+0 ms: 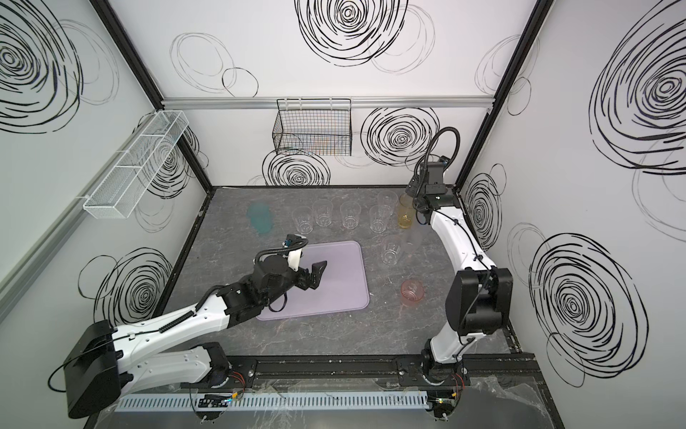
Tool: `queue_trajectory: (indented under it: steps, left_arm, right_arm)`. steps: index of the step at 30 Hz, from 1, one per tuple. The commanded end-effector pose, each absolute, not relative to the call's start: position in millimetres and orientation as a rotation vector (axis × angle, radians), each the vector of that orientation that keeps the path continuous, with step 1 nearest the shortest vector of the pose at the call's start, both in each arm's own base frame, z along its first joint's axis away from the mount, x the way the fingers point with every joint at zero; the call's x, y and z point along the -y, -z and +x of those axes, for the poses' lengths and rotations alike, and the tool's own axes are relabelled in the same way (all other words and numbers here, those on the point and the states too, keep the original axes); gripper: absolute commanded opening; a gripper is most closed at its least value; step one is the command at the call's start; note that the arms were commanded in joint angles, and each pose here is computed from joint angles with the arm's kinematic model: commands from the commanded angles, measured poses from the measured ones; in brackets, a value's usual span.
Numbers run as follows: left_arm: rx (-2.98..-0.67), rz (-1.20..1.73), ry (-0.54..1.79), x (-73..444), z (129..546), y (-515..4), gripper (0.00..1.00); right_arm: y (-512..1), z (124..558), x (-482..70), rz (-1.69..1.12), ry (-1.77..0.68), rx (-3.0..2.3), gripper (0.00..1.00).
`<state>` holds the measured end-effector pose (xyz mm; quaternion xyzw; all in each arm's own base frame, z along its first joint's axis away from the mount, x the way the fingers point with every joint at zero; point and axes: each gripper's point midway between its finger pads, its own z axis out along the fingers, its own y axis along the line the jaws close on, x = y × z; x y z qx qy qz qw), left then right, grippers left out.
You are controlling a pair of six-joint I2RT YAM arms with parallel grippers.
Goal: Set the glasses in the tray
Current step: 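Release the tray and raise right gripper over the yellow glass, then grasp the yellow glass with the right gripper and lift it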
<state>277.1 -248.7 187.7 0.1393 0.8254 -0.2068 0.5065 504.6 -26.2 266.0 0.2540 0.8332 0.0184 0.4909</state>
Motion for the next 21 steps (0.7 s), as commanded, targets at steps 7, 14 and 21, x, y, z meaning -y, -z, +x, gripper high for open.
queue_trajectory:
  steps: [7,14,21]
  left_arm:
    - [-1.904,0.233,0.450,231.0,288.8,-192.7,0.96]
    - [-1.914,0.238,0.421,224.0,289.8,-184.7,0.96]
    - [-1.935,0.206,0.419,212.9,289.6,-174.2,0.96]
  right_arm:
    - [-215.1,529.3,35.7,0.651,-0.127,-2.137,0.49]
    - [-177.6,535.4,39.2,0.683,-0.115,-2.205,0.42]
    - [-157.3,541.8,41.0,0.696,-0.123,-2.251,0.37]
